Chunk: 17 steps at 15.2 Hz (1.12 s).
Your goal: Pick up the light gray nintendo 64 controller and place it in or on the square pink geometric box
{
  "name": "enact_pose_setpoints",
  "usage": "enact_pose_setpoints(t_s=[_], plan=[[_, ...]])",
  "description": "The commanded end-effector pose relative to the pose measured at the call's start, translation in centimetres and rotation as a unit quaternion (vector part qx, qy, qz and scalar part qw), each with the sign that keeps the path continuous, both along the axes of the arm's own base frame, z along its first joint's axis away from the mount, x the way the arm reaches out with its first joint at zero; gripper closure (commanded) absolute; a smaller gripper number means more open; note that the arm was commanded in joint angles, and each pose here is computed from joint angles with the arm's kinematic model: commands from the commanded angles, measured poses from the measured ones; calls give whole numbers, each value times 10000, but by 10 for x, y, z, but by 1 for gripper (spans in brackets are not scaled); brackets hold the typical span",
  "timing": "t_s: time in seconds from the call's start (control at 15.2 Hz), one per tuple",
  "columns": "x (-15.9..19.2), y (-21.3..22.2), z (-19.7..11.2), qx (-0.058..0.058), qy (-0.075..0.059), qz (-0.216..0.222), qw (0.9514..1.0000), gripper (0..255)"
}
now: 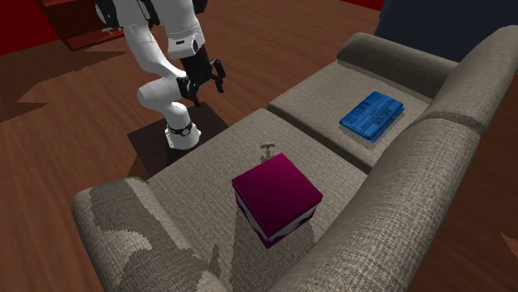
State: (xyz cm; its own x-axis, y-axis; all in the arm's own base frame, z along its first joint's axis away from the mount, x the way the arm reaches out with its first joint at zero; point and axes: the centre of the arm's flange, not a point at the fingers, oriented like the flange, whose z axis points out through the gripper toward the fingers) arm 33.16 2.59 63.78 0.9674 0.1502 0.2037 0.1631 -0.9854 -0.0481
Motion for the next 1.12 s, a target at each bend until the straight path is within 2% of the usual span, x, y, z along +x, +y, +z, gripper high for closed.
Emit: enact_pose_setpoints(t_s=[0.0,1.06], plan=[[0,0,0,0,0,0,10000,0],[75,144,-155,-648,175,-81,9977,0]])
